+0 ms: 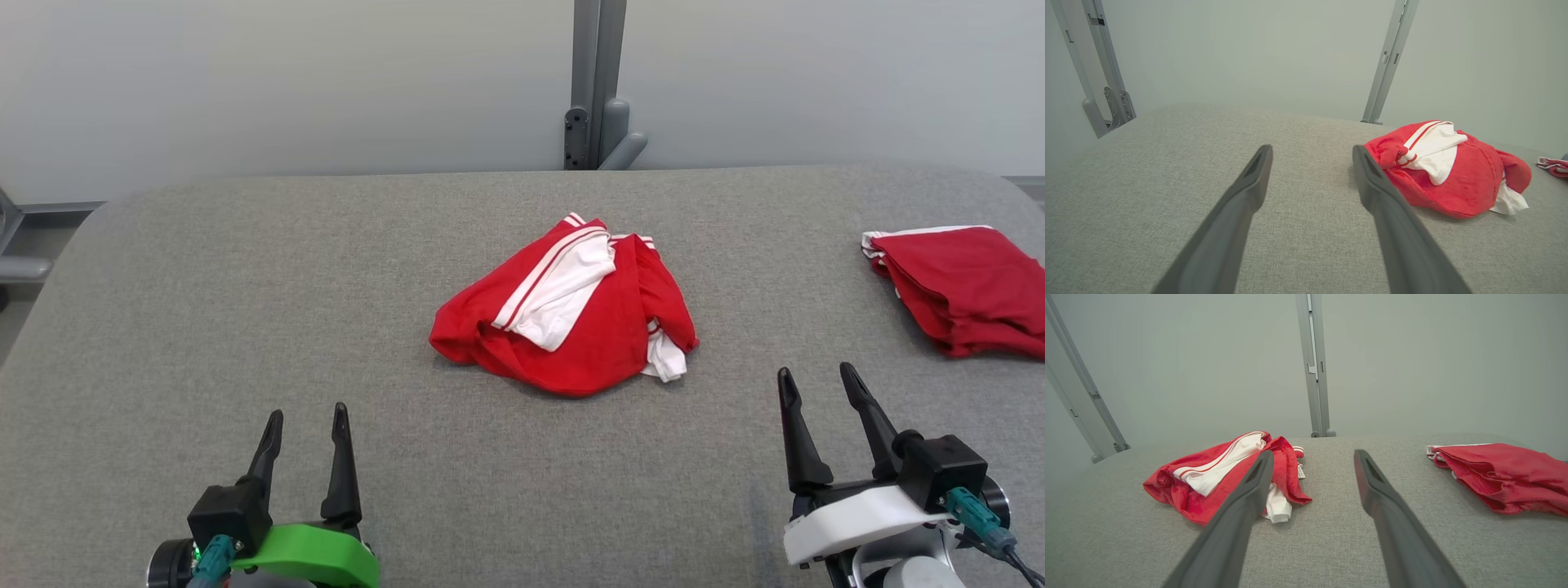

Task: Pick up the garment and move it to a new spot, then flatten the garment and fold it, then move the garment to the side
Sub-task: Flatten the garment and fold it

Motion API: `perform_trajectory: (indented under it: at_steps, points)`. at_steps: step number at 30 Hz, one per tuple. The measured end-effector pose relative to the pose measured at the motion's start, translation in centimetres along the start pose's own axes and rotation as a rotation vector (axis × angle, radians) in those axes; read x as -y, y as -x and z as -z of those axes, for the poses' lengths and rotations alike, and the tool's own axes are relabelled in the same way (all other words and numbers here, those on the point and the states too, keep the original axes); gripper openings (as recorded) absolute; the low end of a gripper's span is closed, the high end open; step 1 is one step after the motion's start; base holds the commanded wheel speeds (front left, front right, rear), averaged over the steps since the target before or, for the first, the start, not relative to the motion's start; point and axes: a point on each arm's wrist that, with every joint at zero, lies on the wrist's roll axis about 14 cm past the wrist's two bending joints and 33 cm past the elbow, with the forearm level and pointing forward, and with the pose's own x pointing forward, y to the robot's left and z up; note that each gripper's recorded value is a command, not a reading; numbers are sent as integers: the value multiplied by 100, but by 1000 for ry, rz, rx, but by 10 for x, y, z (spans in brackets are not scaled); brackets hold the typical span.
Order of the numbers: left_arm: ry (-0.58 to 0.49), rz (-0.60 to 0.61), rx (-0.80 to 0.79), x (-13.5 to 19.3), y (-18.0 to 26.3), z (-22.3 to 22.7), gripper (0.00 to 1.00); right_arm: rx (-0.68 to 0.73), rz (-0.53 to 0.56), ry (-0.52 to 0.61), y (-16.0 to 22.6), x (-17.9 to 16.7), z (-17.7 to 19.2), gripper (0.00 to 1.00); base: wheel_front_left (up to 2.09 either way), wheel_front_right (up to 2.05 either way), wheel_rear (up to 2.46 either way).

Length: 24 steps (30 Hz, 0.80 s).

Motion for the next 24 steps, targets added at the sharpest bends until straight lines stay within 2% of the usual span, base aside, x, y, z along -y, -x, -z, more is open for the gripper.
perform_trajectory:
  at_steps: [13,24]
  points:
    - [2,31,-10,8,-3,4,100,1,6,2,0,2,0,100,0,0,0]
    - [-54,236,-22,65,-45,2,100,6,31,13,-6,12,-1,100,0,0,0]
